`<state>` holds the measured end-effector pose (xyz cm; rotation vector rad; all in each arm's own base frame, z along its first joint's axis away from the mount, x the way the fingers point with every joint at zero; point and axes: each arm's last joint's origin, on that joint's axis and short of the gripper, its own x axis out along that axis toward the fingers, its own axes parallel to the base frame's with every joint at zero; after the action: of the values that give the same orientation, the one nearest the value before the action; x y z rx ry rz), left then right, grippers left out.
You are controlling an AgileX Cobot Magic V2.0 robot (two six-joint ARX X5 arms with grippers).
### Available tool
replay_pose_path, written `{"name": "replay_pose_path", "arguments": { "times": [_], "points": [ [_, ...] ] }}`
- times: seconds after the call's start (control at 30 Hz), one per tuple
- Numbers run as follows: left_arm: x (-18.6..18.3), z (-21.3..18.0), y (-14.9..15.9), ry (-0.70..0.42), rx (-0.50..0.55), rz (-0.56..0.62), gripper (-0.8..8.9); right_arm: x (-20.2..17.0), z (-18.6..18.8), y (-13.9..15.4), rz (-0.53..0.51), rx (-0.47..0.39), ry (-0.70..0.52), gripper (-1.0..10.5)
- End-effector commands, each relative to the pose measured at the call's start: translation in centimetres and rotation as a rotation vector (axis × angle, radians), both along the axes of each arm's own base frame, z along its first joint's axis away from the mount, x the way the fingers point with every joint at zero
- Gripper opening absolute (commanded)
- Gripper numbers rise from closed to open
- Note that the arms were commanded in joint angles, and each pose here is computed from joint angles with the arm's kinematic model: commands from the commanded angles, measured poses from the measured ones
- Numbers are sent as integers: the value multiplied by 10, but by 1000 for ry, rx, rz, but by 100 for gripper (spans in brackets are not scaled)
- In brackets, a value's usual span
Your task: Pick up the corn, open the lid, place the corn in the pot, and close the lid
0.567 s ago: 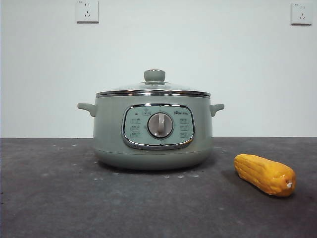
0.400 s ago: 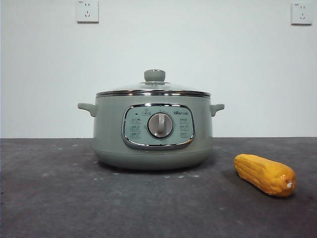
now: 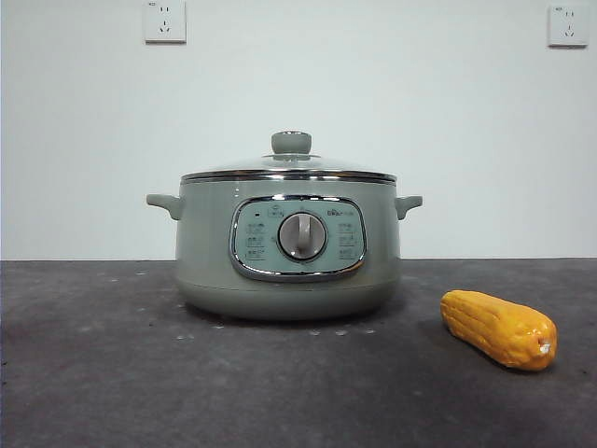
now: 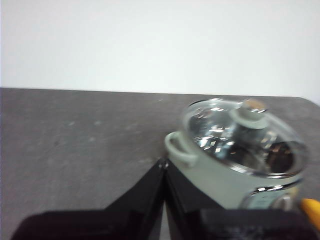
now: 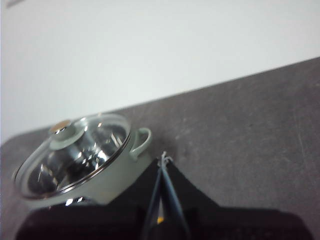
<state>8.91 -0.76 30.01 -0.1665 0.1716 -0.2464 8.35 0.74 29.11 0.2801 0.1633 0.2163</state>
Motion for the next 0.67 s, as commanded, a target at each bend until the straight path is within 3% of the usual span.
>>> {"name": "replay_pose_path", "arguments": {
  "times": [0.03, 0.3, 0.67],
  "points": [
    [0, 21, 0, 8, 31, -21, -6, 2, 25, 1, 40, -92, 29, -12],
    [4, 64, -1, 86, 113, -64, -6, 10, 74, 1, 112, -250, 196, -11],
    [7, 71, -2, 115, 110, -93, -2, 19, 82, 1, 145, -296, 305, 6]
  ]
}}
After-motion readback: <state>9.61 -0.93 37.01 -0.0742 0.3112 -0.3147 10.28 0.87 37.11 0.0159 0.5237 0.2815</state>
